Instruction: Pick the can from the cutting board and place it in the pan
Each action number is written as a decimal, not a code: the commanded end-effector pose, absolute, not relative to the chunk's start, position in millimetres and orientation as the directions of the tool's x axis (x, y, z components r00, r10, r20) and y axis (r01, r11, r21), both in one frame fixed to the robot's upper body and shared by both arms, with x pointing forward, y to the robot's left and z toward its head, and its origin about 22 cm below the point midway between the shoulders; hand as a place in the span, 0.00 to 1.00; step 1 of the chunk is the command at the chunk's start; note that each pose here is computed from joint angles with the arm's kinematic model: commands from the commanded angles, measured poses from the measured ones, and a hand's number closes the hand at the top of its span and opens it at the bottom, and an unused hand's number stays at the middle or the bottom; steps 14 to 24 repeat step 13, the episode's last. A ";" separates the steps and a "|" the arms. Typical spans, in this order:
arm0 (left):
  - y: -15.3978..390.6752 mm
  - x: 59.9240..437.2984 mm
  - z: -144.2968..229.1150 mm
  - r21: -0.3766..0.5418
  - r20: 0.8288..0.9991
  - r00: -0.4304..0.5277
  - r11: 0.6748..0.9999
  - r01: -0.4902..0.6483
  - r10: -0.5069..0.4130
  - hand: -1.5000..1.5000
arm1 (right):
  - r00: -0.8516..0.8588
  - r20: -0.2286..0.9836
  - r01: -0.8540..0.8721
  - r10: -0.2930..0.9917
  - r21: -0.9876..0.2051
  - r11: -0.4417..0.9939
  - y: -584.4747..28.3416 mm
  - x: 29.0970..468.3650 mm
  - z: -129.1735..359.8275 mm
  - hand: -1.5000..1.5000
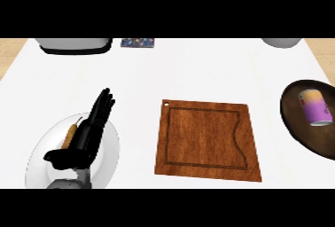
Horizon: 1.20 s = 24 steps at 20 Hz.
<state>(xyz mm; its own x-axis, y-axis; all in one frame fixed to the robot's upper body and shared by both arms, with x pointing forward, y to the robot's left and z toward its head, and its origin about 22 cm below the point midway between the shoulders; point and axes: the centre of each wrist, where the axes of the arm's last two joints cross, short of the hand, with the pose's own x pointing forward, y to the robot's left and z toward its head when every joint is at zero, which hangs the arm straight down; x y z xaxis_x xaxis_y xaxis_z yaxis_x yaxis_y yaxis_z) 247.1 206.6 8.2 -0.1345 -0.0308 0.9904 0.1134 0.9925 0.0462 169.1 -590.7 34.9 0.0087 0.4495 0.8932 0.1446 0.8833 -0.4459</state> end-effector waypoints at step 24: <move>210.0 236.6 6.4 0.036 0.991 -0.133 0.991 0.127 -0.019 0.50 | -0.178 0.876 0.088 0.448 -0.439 0.894 -593.1 133.9 16.9 0.00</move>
